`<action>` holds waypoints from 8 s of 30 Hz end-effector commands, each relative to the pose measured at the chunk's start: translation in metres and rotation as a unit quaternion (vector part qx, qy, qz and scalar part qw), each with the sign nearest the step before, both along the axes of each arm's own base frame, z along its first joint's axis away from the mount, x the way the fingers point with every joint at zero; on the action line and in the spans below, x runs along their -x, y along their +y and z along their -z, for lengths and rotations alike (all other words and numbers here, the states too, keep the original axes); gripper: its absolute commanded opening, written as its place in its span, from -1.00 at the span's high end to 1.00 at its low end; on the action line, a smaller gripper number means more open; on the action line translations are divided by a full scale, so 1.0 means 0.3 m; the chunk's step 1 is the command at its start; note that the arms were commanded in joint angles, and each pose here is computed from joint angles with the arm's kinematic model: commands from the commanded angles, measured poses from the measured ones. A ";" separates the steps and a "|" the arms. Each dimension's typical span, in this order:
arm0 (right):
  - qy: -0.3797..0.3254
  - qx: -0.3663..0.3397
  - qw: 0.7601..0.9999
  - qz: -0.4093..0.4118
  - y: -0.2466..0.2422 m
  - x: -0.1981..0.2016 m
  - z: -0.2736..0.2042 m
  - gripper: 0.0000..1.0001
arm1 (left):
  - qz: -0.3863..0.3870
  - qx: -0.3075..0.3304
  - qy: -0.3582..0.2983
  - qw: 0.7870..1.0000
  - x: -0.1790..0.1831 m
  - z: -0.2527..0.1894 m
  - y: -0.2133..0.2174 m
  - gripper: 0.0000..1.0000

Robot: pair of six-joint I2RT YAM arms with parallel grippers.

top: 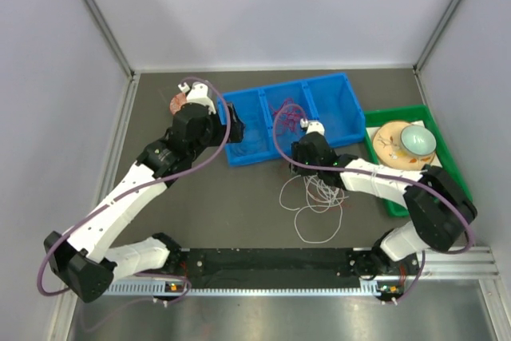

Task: Untangle the cables

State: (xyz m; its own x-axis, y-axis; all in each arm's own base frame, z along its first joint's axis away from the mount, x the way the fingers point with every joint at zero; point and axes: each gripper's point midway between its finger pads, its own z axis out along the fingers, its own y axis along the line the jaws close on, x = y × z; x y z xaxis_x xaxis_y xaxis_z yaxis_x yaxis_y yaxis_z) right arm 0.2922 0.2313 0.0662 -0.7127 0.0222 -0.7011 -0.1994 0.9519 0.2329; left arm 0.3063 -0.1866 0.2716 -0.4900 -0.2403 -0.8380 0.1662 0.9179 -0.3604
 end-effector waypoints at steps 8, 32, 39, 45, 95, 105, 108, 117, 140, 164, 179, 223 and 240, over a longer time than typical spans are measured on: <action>-0.058 -0.014 0.998 0.018 0.009 -0.109 -0.057 0.00 | -0.013 0.016 -0.018 1.000 0.023 -0.037 0.032 -0.98; -0.034 -0.009 0.999 0.035 -0.009 -0.135 0.045 0.89 | -0.009 0.011 -0.007 1.000 0.029 -0.025 0.033 -0.98; -0.077 -0.034 0.996 0.008 0.007 -0.094 -0.126 1.00 | -0.012 0.003 -0.004 1.000 0.031 -0.013 0.041 -0.98; -0.170 -0.073 0.982 -0.041 0.025 0.048 -0.514 1.00 | -0.018 -0.006 0.011 1.000 0.021 0.035 0.040 -0.98; -0.346 -0.150 0.926 0.030 -0.245 0.218 -1.216 1.00 | 0.366 0.054 0.068 0.927 0.290 0.449 -0.615 -0.69; -0.395 -0.169 0.902 0.032 -0.329 0.275 -1.392 1.00 | 0.351 0.037 0.118 0.928 0.242 0.627 -0.675 0.10; -0.424 -0.177 0.888 0.035 -0.377 0.307 -1.491 1.00 | 0.348 0.033 0.120 0.929 0.242 0.634 -0.668 0.73; -0.499 -0.141 0.851 0.081 -0.537 0.348 -1.735 1.00 | 0.324 -0.001 0.132 0.937 0.276 0.654 -0.533 1.00; -0.496 -0.090 0.862 0.049 -0.286 0.121 -1.699 1.00 | 0.190 -0.012 0.133 0.973 0.283 0.566 -0.175 1.00; -0.461 -0.145 0.875 0.009 -0.065 -0.114 -1.617 1.00 | 0.203 0.030 0.104 0.973 0.286 0.443 -0.206 1.00; -0.453 -0.156 0.878 -0.020 0.060 -0.239 -1.540 1.00 | 0.206 0.019 0.116 0.971 0.330 0.479 -0.167 1.00; -0.375 -0.132 0.918 0.001 0.151 -0.590 -1.126 1.00 | 0.197 0.009 0.118 0.973 0.307 0.467 -0.170 1.00; -0.229 -0.082 0.968 0.063 0.071 -0.625 -0.605 1.00 | 0.206 0.007 0.125 0.970 0.319 0.488 -0.174 1.00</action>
State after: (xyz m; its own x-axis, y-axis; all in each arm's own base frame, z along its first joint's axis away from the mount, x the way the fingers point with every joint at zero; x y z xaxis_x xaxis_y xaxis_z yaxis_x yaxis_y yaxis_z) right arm 0.4790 0.2735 0.2661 -0.2946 0.1841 -0.9377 -0.2851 0.9197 0.2701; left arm 0.2049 -0.2345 0.1184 -0.7551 0.0114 -0.6555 0.4020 0.7979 -0.4492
